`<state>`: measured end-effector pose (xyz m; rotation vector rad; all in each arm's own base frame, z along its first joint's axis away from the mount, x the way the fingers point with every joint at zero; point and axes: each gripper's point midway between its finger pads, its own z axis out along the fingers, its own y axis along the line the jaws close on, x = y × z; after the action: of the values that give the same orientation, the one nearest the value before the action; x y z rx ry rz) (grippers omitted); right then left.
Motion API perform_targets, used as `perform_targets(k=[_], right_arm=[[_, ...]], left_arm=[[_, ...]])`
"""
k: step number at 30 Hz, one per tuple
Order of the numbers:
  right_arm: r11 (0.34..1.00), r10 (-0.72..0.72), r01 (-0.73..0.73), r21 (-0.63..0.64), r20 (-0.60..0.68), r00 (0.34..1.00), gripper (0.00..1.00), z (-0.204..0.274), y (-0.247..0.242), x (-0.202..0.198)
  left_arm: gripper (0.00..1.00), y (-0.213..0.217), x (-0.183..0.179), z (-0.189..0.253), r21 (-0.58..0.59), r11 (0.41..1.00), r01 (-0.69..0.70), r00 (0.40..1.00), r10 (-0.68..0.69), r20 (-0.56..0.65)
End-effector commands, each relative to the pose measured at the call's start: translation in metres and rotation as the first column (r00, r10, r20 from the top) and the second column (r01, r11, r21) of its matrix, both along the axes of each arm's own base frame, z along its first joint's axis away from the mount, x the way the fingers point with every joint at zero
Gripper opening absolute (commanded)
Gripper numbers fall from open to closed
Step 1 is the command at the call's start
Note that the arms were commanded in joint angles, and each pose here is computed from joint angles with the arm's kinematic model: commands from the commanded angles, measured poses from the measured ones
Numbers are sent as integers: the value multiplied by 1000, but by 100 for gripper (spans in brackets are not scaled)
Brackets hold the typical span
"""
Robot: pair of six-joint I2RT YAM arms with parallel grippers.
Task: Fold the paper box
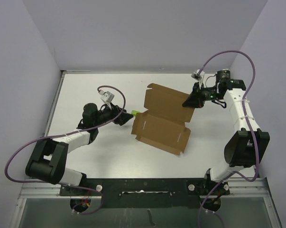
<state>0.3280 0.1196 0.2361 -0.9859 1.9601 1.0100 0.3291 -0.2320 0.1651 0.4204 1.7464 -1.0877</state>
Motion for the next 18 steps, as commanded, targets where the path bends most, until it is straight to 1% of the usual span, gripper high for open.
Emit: perform_targets(k=[1, 3, 7, 13, 18], right_arm=[[999, 27, -29, 15, 85, 996, 0, 24, 5, -1], [999, 30, -33, 31, 88, 996, 0, 28, 5, -3], [998, 23, -29, 61, 92, 996, 0, 33, 3, -4], [996, 22, -30, 86, 92, 996, 0, 35, 2, -5], [994, -16, 7, 113, 79, 997, 0, 37, -6, -2]], left_arm=[[66, -6, 5, -1, 10, 1000, -10, 998, 9, 55], [66, -12, 1, -14, 25, 1000, -1, 1000, 1, 11], [65, -10, -6, -37, 44, 999, -24, 997, 27, -73], [63, -7, -13, -43, 28, 998, -47, 991, 50, -126], [63, 0, -18, -51, -10, 995, -102, 974, 98, -205]])
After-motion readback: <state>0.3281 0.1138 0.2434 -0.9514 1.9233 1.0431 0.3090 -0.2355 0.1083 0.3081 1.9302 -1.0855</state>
